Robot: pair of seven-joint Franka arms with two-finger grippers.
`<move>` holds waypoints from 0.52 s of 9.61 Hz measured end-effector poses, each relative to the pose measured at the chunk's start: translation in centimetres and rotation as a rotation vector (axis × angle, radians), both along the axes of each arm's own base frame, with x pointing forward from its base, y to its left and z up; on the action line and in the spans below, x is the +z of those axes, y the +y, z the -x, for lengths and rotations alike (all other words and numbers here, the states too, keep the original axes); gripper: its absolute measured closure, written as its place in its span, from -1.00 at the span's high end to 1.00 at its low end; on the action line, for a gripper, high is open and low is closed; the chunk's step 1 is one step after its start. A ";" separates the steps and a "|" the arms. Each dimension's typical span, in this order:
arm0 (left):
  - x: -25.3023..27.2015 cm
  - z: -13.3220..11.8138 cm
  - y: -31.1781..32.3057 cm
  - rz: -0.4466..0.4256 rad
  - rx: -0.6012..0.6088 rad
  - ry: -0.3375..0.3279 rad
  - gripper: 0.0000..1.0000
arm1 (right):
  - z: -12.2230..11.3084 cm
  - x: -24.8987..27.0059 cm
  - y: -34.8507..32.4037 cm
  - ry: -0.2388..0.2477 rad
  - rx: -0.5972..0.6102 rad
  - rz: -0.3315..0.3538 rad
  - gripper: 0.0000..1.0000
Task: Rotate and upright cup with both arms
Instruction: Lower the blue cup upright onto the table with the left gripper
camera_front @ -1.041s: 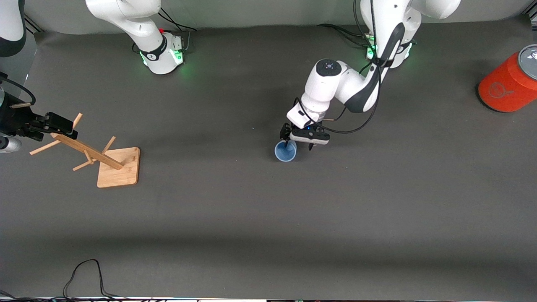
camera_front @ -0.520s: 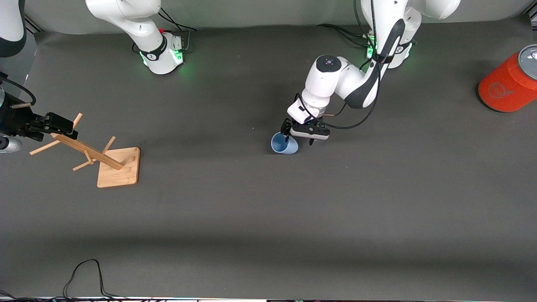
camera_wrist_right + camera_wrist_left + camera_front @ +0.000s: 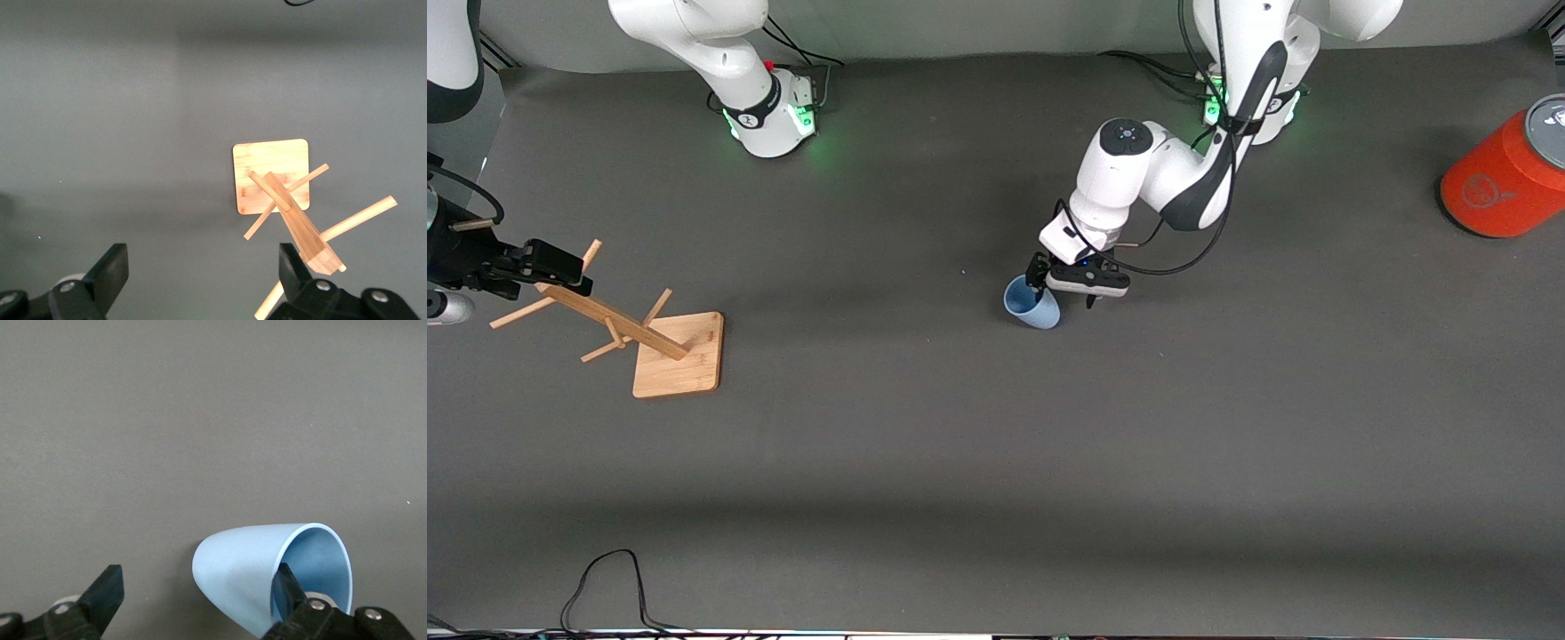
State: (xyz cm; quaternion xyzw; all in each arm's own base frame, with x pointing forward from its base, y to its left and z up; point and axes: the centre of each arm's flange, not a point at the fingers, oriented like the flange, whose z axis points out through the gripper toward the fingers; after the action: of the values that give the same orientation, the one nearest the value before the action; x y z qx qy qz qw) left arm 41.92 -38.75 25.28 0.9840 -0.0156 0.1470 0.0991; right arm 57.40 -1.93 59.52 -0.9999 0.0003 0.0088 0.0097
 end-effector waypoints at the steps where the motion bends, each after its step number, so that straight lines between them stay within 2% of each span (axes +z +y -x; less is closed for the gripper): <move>1: 0.0 -0.4 0.6 -0.005 0.003 -0.003 1.00 | 0.0 0.0 0.0 0.001 0.000 0.000 1.00; 5: -0.2 -1.7 2.2 -0.023 0.005 -0.010 1.00 | 0.0 -0.1 0.0 0.001 0.000 0.000 1.00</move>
State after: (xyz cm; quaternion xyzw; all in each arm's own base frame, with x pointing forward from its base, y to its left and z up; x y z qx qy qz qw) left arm 43.60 -36.52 25.09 0.9844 -0.0151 0.1522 0.0872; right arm 57.43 -1.95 59.46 -0.9999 0.0006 0.0093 0.0096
